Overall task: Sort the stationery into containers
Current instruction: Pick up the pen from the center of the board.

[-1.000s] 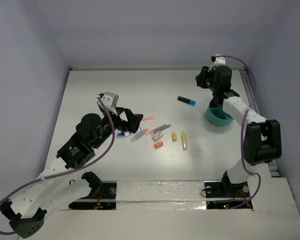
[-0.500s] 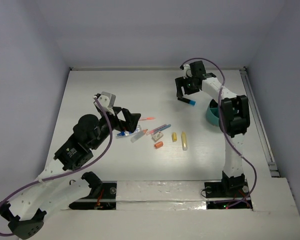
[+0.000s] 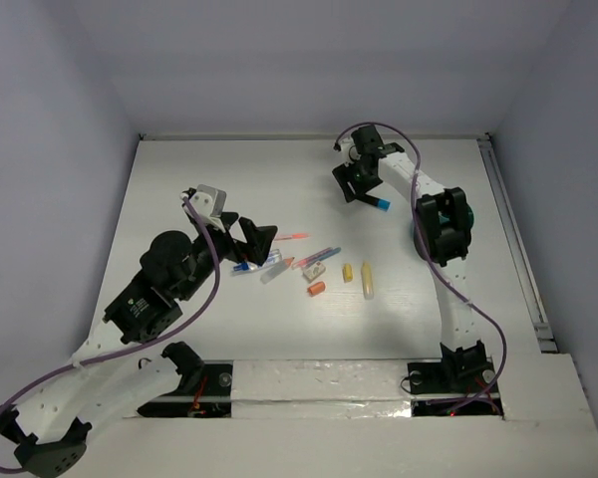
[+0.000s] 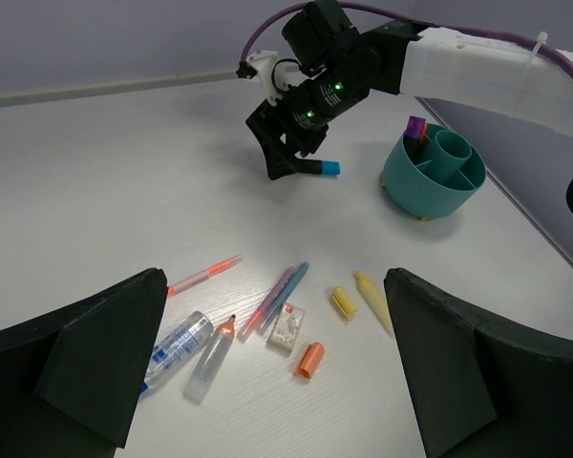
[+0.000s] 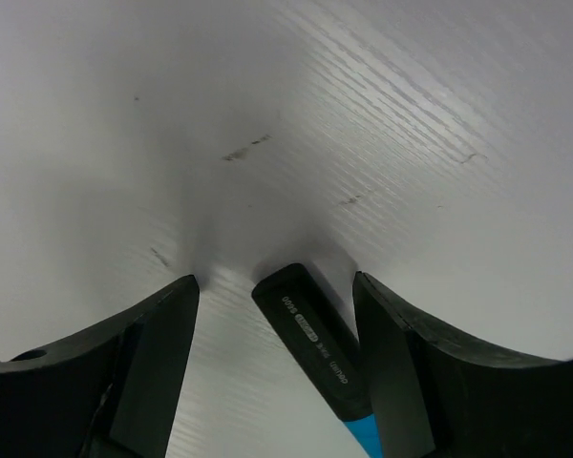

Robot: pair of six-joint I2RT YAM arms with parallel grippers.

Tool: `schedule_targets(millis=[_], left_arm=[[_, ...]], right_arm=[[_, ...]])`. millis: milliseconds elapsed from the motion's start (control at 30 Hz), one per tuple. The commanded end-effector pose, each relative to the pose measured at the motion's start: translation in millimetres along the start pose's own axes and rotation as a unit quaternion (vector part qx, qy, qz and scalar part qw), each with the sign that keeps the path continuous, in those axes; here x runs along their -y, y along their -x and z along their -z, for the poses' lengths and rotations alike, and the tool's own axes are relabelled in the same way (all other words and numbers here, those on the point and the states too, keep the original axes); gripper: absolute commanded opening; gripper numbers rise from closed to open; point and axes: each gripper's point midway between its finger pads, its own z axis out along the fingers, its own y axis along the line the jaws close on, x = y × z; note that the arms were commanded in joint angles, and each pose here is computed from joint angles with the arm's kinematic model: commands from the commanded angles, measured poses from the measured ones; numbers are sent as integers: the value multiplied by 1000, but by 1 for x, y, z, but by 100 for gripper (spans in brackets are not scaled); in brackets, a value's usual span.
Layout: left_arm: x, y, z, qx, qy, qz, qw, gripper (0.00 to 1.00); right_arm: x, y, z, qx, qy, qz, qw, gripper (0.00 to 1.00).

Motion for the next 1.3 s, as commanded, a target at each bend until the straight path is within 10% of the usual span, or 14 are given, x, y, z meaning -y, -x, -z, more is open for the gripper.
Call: schedule_targets(millis=[0, 533, 767, 933, 1267], left_arm=[[-1, 9, 0, 24, -1, -5, 1000, 97], [-2, 8, 2, 26, -2, -2, 1000, 97], [1, 4, 0, 22, -11, -2, 1000, 97], [-1, 2, 0, 21, -11, -2, 1000, 97], [6, 3, 4, 23, -32, -2, 999, 97]], right_arm=[[16, -10, 0, -28, -25, 15, 999, 70], [14, -13, -12, -38, -7, 46, 998, 21], [20, 46, 35, 122, -50, -7, 991, 10], [47, 111, 181, 407, -128, -93, 899, 10], [91, 46, 267, 515, -294, -194, 781, 8]])
